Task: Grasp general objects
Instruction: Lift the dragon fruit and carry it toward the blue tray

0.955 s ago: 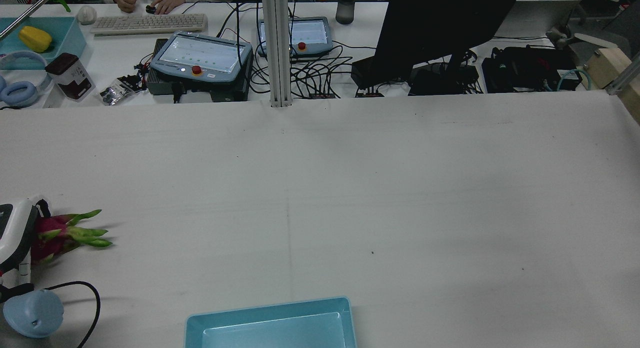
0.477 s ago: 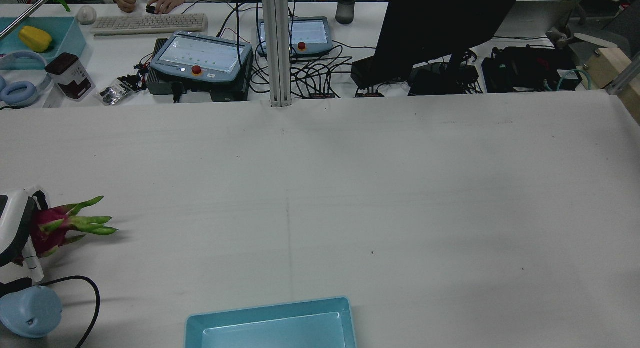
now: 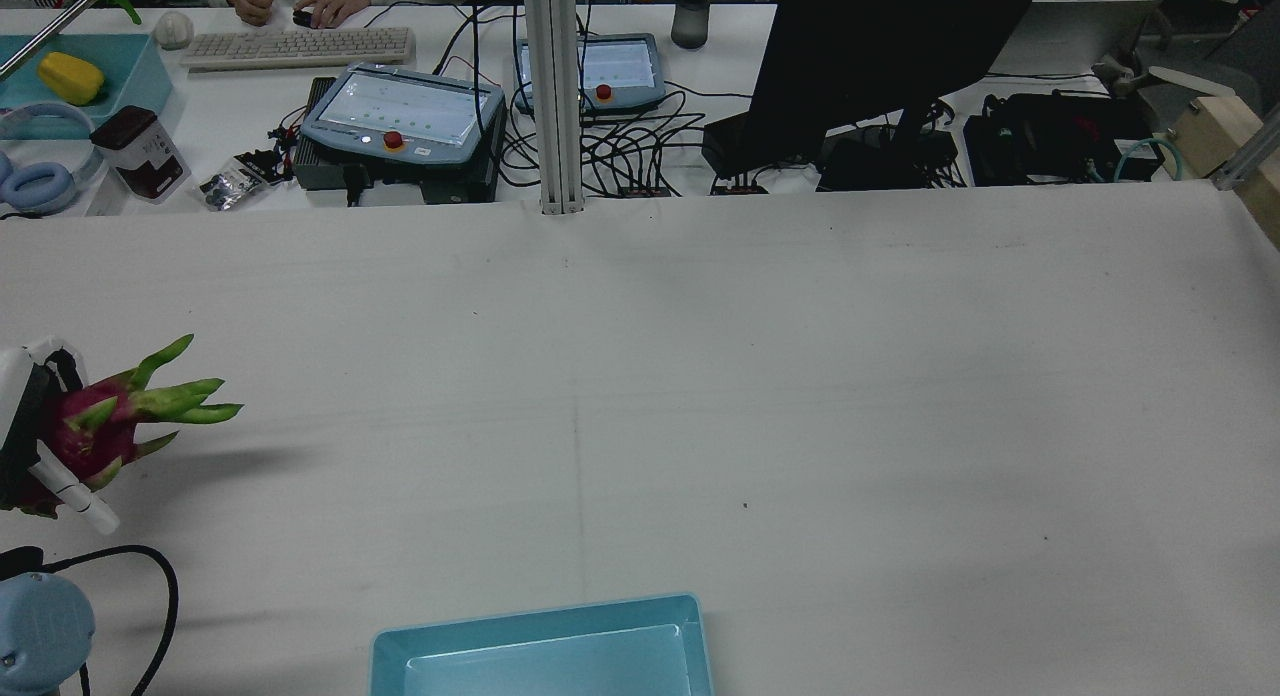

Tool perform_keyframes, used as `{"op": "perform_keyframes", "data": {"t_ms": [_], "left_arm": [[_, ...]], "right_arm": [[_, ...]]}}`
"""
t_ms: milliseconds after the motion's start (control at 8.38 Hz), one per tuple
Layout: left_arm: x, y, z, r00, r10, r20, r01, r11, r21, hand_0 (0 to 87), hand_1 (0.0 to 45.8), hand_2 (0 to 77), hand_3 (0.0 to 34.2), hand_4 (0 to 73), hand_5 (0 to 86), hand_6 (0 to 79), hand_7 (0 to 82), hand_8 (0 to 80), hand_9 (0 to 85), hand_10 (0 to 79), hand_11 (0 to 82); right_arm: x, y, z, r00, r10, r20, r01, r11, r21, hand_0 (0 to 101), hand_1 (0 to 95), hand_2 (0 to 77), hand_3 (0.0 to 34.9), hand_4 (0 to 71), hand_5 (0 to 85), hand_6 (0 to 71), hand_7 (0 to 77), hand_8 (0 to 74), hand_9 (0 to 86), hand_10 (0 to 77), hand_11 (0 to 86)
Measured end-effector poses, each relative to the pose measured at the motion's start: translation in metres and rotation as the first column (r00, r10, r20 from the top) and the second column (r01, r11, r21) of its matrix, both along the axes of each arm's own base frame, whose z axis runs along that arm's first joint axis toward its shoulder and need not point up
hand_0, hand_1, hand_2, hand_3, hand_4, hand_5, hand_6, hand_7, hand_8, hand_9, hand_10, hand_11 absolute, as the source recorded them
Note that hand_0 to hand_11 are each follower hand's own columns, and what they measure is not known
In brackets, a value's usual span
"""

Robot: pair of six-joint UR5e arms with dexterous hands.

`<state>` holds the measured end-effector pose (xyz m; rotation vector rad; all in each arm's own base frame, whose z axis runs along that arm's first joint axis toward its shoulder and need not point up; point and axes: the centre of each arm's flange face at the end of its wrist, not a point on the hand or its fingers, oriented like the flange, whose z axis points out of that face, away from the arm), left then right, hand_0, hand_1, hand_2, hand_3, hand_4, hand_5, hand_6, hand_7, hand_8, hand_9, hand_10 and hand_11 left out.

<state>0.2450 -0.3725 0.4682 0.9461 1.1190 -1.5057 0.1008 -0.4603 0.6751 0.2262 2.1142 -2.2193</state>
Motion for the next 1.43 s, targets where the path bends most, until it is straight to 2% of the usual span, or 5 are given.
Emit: {"op": "perform_keyframes", "data": {"t_ms": [358, 477, 716, 835, 1432], "left_arm": [[0.024, 0.024, -0.043, 0.987, 0.107, -0.124, -0.100, 0.993, 0.058, 23.8, 0.0, 1.6, 0.0, 14.7, 67.6, 50.7, 45.8, 54.0, 52.9, 39.3, 70.4], [0.029, 0.031, -0.061, 0.974, 0.137, -0.183, -0.122, 0.988, 0.090, 0.0, 0.0, 0.5, 0.0, 15.3, 68.2, 45.8, 39.8, 56.2, 61.6, 39.3, 70.4], [0.043, 0.041, -0.084, 0.925, 0.210, -0.317, -0.166, 0.973, 0.159, 0.0, 0.0, 0.5, 0.0, 15.3, 68.2, 43.6, 38.2, 52.9, 69.8, 39.3, 70.4], [0.054, 0.043, -0.090, 0.886, 0.262, -0.383, -0.201, 0.961, 0.193, 0.0, 0.0, 0.5, 0.0, 15.3, 68.2, 38.7, 30.0, 49.6, 51.8, 39.3, 70.4], [0.104, 0.086, -0.180, 0.603, 0.553, -0.575, -0.355, 0.831, 0.428, 0.0, 0.0, 0.5, 0.0, 15.8, 68.2, 37.6, 28.9, 49.1, 50.2, 39.3, 70.4]], "right_arm": [[0.000, 0.000, 0.000, 1.000, 0.000, 0.000, 0.000, 1.0000, 0.000, 0, 94.9, 77.4, 0.0, 0.0, 0.0, 0.0, 0.0, 0.0, 0.5, 0.0, 0.5], [0.000, 0.000, 0.000, 1.000, 0.000, 0.000, 0.000, 1.0000, 0.000, 0, 94.9, 77.4, 0.0, 0.0, 0.0, 0.0, 0.0, 0.0, 0.5, 0.0, 0.5], [0.000, 0.000, 0.000, 1.000, 0.000, 0.000, 0.000, 1.0000, 0.000, 0, 94.9, 77.4, 0.0, 0.0, 0.0, 0.0, 0.0, 0.0, 0.5, 0.0, 0.0], [0.000, 0.000, 0.000, 1.000, 0.000, 0.000, 0.000, 1.0000, 0.000, 0, 94.9, 77.4, 0.0, 0.0, 0.0, 0.0, 0.0, 0.0, 0.5, 0.0, 0.5], [0.000, 0.000, 0.000, 1.000, 0.000, 0.000, 0.000, 1.0000, 0.000, 0, 94.9, 77.4, 0.0, 0.0, 0.0, 0.0, 0.0, 0.0, 0.5, 0.0, 0.5]]}}
